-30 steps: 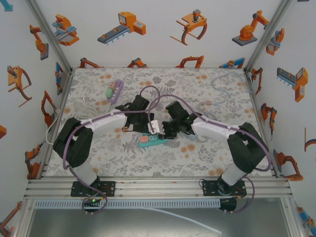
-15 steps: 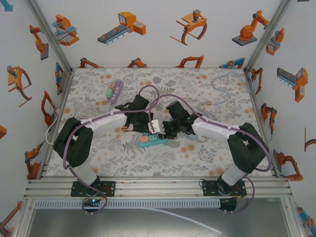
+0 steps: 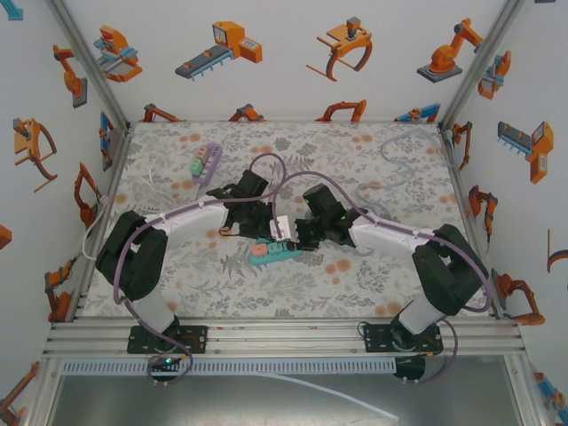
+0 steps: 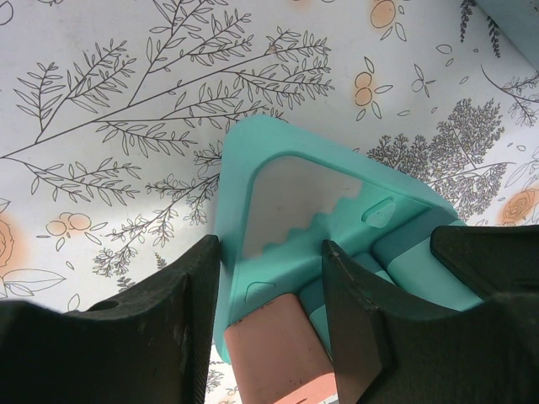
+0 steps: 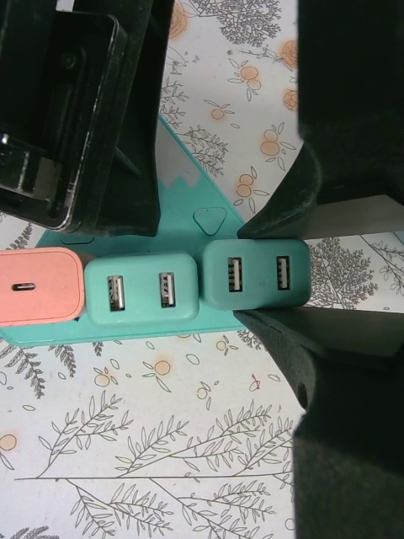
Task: Pull the plug off the socket
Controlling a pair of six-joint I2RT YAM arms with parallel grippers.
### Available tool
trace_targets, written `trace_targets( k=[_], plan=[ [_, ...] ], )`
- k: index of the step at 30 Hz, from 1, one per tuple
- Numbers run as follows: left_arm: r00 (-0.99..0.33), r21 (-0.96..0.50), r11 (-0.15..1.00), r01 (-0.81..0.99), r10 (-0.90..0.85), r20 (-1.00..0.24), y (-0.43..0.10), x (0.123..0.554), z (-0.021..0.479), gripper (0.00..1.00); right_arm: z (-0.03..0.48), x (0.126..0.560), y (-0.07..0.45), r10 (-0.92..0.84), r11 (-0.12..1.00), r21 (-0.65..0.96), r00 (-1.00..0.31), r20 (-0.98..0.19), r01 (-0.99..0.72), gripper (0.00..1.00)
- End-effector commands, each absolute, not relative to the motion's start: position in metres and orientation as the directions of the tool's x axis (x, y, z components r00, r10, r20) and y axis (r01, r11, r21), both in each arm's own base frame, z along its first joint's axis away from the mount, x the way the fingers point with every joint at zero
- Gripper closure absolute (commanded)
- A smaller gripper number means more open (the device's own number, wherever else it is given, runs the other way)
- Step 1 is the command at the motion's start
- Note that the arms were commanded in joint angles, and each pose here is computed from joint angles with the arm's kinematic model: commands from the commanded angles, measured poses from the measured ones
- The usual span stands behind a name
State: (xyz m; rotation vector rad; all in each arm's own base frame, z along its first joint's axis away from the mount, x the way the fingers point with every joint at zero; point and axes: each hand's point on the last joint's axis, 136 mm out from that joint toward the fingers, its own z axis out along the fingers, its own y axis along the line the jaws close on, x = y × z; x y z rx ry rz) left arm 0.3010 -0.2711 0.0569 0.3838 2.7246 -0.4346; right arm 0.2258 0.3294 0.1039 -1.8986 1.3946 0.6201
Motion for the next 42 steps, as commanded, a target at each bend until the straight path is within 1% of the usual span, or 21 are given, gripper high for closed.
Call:
trace_targets(
  k=[1, 5, 9, 12, 19, 22, 24, 26, 29, 32, 34, 36, 39, 42],
  plan=[
    [-0.956, 0.141, 0.960, 0.242, 0.261, -0.135, -0.178, 0.267, -0.043, 0.55, 0.183, 0.211, 0.356, -0.374, -0.210, -0.358, 0.413, -0.830, -0.910, 0.99],
    [-0.958, 0.142, 0.962, 0.233, 0.252, -0.139, -0.177, 0.268, -0.044, 0.55, 0.199, 0.218, 0.358, -0.323, -0.149, -0.363, 0.392, -0.861, -0.920, 1.00],
    [-0.957, 0.147, 0.962, 0.232, 0.252, -0.142, -0.177, 0.269, -0.043, 0.56, 0.184, 0.218, 0.355, -0.373, -0.179, -0.368, 0.409, -0.833, -0.912, 1.00],
    [-0.958, 0.156, 0.960, 0.231, 0.253, -0.138, -0.174, 0.268, -0.044, 0.56, 0.188, 0.212, 0.354, -0.348, -0.199, -0.366, 0.415, -0.841, -0.909, 1.00],
    [-0.959, 0.161, 0.960, 0.227, 0.250, -0.137, -0.173, 0.269, -0.044, 0.56, 0.191, 0.213, 0.350, -0.350, -0.187, -0.395, 0.437, -0.828, -0.899, 1.00],
    [-0.959, 0.155, 0.962, 0.224, 0.245, -0.140, -0.174, 0.269, -0.043, 0.56, 0.183, 0.214, 0.349, -0.363, -0.196, -0.379, 0.426, -0.829, -0.904, 1.00],
    [-0.959, 0.136, 0.966, 0.221, 0.241, -0.147, -0.178, 0.270, -0.040, 0.56, 0.183, 0.213, 0.349, -0.364, -0.202, -0.371, 0.421, -0.831, -0.906, 1.00],
    [-0.959, 0.098, 0.971, 0.219, 0.232, -0.165, -0.185, 0.271, -0.034, 0.56, 0.191, 0.214, 0.349, -0.352, -0.183, -0.379, 0.420, -0.837, -0.907, 1.00],
    [-0.953, 0.028, 0.976, 0.216, 0.217, -0.212, -0.197, 0.276, -0.018, 0.56, 0.211, 0.222, 0.349, -0.345, -0.102, -0.389, 0.399, -0.850, -0.916, 1.00],
    [-0.943, -0.028, 0.975, 0.221, 0.207, -0.262, -0.209, 0.283, 0.000, 0.55, 0.234, 0.236, 0.347, -0.336, 0.048, -0.329, 0.295, -0.894, -0.943, 1.00],
    [-0.936, -0.048, 0.974, 0.223, 0.200, -0.290, -0.214, 0.290, 0.013, 0.54, 0.248, 0.247, 0.341, -0.312, 0.179, -0.239, 0.175, -0.934, -0.954, 0.99],
    [-0.929, -0.062, 0.973, 0.224, 0.194, -0.316, -0.217, 0.297, 0.025, 0.52, 0.258, 0.252, 0.334, -0.272, 0.276, -0.150, 0.073, -0.960, -0.950, 0.98],
    [-0.914, -0.087, 0.969, 0.230, 0.185, -0.362, -0.221, 0.308, 0.045, 0.49, 0.275, 0.252, 0.320, -0.184, 0.387, -0.021, -0.055, -0.981, -0.922, 0.96],
    [-0.899, -0.121, 0.963, 0.241, 0.174, -0.403, -0.226, 0.318, 0.066, 0.46, 0.286, 0.257, 0.298, -0.071, 0.516, 0.136, -0.200, -0.977, -0.846, 0.99]
  ],
)
